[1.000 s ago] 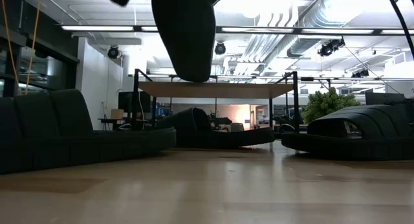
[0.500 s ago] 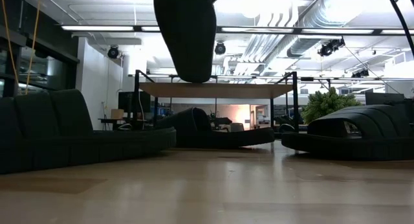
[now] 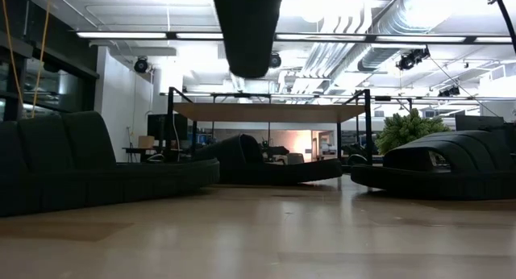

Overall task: Pick and place slides into the shelf
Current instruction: Put the black slipper on the shelf

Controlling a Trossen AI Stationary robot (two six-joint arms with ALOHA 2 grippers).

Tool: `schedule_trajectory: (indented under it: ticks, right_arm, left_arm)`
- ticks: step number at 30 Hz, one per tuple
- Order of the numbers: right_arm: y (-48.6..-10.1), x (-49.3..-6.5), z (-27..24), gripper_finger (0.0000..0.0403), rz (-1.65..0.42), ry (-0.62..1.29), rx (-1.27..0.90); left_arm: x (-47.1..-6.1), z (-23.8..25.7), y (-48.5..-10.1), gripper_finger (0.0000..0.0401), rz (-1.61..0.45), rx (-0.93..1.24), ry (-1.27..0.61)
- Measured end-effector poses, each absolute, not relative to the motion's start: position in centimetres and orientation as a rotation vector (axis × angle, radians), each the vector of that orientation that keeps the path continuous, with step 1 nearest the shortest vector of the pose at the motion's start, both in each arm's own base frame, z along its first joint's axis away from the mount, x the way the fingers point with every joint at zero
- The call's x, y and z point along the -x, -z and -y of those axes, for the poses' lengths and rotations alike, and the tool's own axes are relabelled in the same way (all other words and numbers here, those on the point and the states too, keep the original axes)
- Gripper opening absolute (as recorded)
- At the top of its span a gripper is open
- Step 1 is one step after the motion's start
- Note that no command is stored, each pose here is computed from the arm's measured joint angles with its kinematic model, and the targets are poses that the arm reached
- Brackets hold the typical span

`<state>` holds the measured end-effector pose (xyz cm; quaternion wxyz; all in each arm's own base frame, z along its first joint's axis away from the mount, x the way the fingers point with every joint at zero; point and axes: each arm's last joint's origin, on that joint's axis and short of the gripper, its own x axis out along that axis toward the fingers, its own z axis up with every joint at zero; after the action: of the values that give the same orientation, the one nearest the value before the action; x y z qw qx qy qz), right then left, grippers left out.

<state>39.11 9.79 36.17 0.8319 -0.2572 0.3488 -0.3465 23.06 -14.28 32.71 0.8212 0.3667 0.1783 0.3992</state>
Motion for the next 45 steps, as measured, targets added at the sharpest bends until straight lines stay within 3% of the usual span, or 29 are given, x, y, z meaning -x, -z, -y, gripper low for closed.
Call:
schedule_trajectory:
  ticks: [13, 25, 36, 45]
  right_arm:
    - [-39.5, -36.2, -9.5, 0.0, -0.711, 0.788, 0.671]
    - [-42.4, -32.5, -6.9, 0.0, -0.743, 0.866, 0.713]
    - [-42.8, -32.0, -3.1, 0.0, -0.84, 0.91, 0.711]
    - [-46.7, -29.7, 1.1, 0.0, -0.766, 0.775, 0.581]
  left_arm:
    - [-21.6, 13.2, -33.5, 0.0184, -0.29, -0.654, -0.782]
    - [-17.2, 10.1, -34.4, 0.0184, -0.239, -0.408, -0.454]
    - [-16.4, 9.4, -34.1, 0.0184, -0.273, -0.387, -0.438]
    - [-16.3, 9.4, -33.9, 0.0184, -0.289, -0.403, -0.439]
